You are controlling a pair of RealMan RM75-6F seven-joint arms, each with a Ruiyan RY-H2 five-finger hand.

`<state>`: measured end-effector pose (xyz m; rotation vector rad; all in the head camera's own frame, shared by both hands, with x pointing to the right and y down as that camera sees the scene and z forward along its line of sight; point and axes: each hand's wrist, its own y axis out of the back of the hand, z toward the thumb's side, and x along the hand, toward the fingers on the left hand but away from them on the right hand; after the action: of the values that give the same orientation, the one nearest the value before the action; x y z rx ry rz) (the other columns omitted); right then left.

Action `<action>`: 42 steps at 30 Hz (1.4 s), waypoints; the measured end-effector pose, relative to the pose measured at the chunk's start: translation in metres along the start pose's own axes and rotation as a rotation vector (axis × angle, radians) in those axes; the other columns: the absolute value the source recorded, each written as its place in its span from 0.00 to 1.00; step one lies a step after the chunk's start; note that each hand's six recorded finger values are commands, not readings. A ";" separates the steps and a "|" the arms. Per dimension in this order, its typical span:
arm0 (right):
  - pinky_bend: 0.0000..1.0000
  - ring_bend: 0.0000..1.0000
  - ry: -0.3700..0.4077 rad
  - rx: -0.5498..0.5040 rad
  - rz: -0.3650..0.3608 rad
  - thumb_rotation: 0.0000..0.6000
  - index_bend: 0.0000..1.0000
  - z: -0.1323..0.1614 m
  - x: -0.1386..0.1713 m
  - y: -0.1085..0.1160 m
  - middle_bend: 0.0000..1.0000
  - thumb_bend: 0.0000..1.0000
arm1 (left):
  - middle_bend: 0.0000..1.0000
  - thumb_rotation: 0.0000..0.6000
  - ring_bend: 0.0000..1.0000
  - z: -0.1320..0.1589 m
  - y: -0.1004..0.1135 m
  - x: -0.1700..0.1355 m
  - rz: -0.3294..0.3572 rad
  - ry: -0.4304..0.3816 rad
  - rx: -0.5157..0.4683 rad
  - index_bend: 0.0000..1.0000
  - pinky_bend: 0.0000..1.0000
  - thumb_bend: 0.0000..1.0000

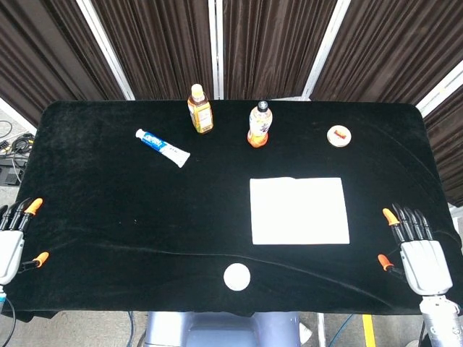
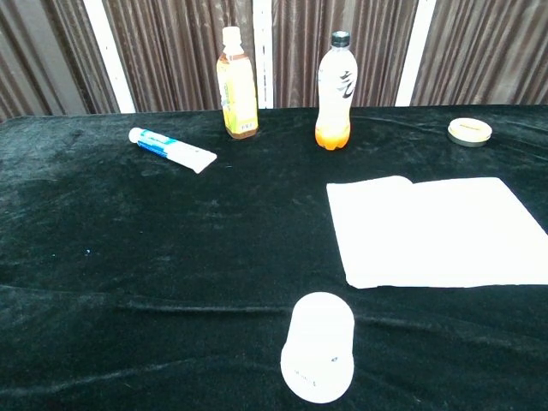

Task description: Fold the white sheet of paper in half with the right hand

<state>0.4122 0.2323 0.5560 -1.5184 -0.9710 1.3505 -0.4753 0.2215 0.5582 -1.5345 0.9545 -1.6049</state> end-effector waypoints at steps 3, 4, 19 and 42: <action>0.00 0.00 0.006 0.000 0.011 1.00 0.00 0.002 0.000 -0.003 0.00 0.11 | 0.00 1.00 0.00 -0.001 0.002 -0.002 0.008 0.003 -0.005 0.00 0.00 0.17; 0.00 0.00 0.009 -0.006 0.016 1.00 0.00 0.003 -0.001 -0.004 0.00 0.11 | 0.00 1.00 0.00 -0.002 0.004 -0.003 0.013 0.005 -0.009 0.00 0.00 0.17; 0.00 0.00 0.137 -0.152 0.112 1.00 0.00 0.107 -0.031 -0.033 0.00 0.11 | 0.00 1.00 0.00 -0.004 0.008 -0.002 0.027 0.013 -0.019 0.00 0.00 0.17; 0.00 0.00 0.146 -0.270 0.184 1.00 0.00 0.214 -0.066 -0.109 0.00 0.11 | 0.00 1.00 0.00 -0.006 0.005 0.003 0.018 0.025 -0.018 0.00 0.00 0.17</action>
<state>0.1917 0.2281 0.6705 -1.9227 -0.9695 1.2501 -0.4811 0.2168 0.5548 -1.5174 0.9959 -1.6104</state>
